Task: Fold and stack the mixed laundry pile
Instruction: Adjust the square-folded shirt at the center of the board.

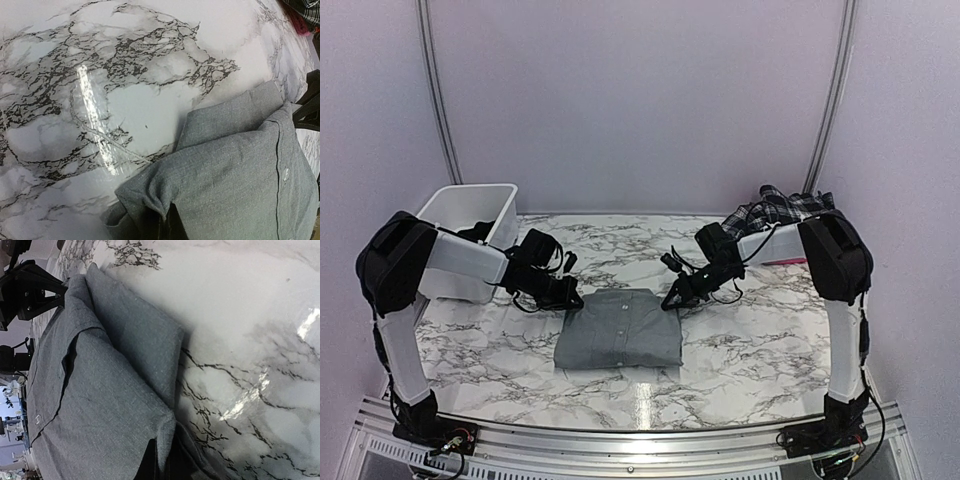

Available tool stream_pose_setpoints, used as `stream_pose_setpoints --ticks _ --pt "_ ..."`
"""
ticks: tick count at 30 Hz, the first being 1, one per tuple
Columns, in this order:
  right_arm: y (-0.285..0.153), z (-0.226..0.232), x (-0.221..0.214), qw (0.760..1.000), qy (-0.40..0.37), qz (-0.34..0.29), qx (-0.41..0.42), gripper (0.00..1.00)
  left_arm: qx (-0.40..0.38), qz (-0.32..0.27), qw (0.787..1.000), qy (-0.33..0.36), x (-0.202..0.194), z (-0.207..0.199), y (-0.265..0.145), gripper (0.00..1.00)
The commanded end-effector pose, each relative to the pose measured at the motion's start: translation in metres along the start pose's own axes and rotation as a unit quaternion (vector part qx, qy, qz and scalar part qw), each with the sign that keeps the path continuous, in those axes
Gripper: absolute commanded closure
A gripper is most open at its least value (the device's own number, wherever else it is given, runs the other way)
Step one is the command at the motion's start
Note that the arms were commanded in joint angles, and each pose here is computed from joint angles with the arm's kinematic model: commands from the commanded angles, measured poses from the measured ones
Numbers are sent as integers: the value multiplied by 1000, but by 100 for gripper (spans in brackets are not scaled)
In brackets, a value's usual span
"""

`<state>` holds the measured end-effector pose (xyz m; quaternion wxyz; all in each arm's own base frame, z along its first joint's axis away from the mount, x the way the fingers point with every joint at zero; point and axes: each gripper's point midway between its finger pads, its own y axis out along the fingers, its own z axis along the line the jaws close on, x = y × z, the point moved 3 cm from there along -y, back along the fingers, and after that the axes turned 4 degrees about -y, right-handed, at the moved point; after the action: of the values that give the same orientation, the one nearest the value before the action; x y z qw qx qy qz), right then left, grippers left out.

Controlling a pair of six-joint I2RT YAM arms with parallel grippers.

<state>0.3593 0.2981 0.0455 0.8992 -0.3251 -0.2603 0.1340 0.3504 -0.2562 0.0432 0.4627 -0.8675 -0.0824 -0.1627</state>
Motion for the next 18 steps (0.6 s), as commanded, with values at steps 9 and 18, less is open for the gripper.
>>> stream_pose_setpoints --ticks 9,18 --pt "-54 -16 31 997 4 -52 -64 100 77 -39 995 41 38 2 -32 100" --pt "-31 -60 47 995 19 -56 -85 99 119 -39 992 23 59 33 6 100"
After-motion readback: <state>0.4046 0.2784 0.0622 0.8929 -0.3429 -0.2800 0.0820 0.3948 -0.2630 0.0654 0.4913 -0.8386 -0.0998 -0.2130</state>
